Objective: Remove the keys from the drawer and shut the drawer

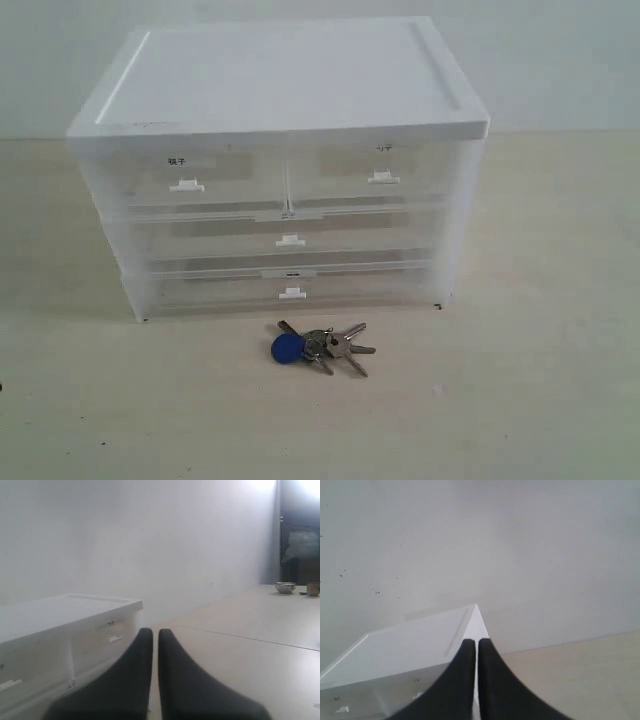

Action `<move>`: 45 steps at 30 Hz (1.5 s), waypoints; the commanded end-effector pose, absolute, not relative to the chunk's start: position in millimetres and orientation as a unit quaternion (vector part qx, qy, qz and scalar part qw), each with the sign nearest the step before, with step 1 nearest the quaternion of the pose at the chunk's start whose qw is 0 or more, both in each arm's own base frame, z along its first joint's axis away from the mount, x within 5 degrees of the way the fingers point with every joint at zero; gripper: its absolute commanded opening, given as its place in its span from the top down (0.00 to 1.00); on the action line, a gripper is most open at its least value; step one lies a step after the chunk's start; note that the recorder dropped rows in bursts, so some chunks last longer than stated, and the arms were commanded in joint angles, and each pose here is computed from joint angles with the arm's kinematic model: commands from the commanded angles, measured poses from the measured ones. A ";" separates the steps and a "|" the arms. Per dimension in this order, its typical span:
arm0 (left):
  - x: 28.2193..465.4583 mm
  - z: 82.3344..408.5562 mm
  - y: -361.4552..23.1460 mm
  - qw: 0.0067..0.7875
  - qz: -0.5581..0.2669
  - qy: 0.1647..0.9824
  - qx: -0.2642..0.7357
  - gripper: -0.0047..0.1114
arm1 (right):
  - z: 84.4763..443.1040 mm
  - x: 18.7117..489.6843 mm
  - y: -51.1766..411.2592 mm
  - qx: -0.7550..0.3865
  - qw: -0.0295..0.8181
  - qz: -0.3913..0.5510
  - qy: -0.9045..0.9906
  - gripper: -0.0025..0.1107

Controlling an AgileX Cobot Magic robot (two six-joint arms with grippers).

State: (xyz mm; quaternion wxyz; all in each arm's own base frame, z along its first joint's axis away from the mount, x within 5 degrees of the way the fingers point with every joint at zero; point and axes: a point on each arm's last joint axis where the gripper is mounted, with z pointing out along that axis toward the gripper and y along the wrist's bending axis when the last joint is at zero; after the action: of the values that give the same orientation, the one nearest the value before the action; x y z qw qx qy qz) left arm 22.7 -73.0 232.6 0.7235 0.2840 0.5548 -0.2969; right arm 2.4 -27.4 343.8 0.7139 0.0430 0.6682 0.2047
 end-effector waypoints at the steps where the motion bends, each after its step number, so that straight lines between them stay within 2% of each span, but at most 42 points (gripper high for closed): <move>1: 22.3 231.0 -73.6 0.721 -0.302 0.556 0.284 0.92 | 344.5 1.0 -28.3 0.043 0.716 0.205 0.665 0.98; 13: 27.0 229.4 -69.8 0.728 -0.267 0.569 0.274 0.92 | 344.3 1.1 -28.4 0.043 0.716 0.204 0.666 0.98; 15: 26.8 231.1 -69.0 0.735 -0.289 0.558 0.254 0.92 | 344.3 1.1 -28.4 0.043 0.716 0.204 0.666 0.98; 18: 23.8 254.1 -56.3 0.780 -0.399 0.467 0.118 0.92 | 344.3 1.1 -28.4 0.043 0.716 0.204 0.666 0.98; 22: 21.0 268.3 -41.5 0.801 -0.453 0.392 0.025 0.92 | 344.3 1.1 -28.4 0.043 0.716 0.204 0.666 0.98; 26: 19.9 274.1 -31.2 0.845 -0.405 0.350 -0.002 0.92 | 344.3 1.1 -28.4 0.043 0.716 0.204 0.666 0.98; 31: 30.0 268.7 -18.5 0.850 -0.356 0.382 -0.077 0.92 | 344.3 1.1 -28.4 0.043 0.716 0.204 0.666 0.98; 40: 51.6 232.7 8.1 0.782 -0.199 0.542 -0.235 0.92 | 344.3 1.1 -28.4 0.043 0.716 0.204 0.666 0.98; 42: 53.8 223.0 10.3 0.760 -0.139 0.594 -0.224 0.92 | 344.3 1.1 -28.4 0.043 0.716 0.204 0.666 0.98; 45: 55.7 209.9 8.6 0.724 -0.032 0.675 -0.138 0.92 | 344.3 1.1 -28.4 0.043 0.716 0.204 0.666 0.98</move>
State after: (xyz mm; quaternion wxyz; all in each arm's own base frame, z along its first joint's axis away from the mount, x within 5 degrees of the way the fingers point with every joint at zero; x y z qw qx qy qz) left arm 53.9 9.9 223.8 0.7637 -0.2010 0.6028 -0.1137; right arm 2.4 -27.4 343.5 0.7128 0.0436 0.6694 0.2049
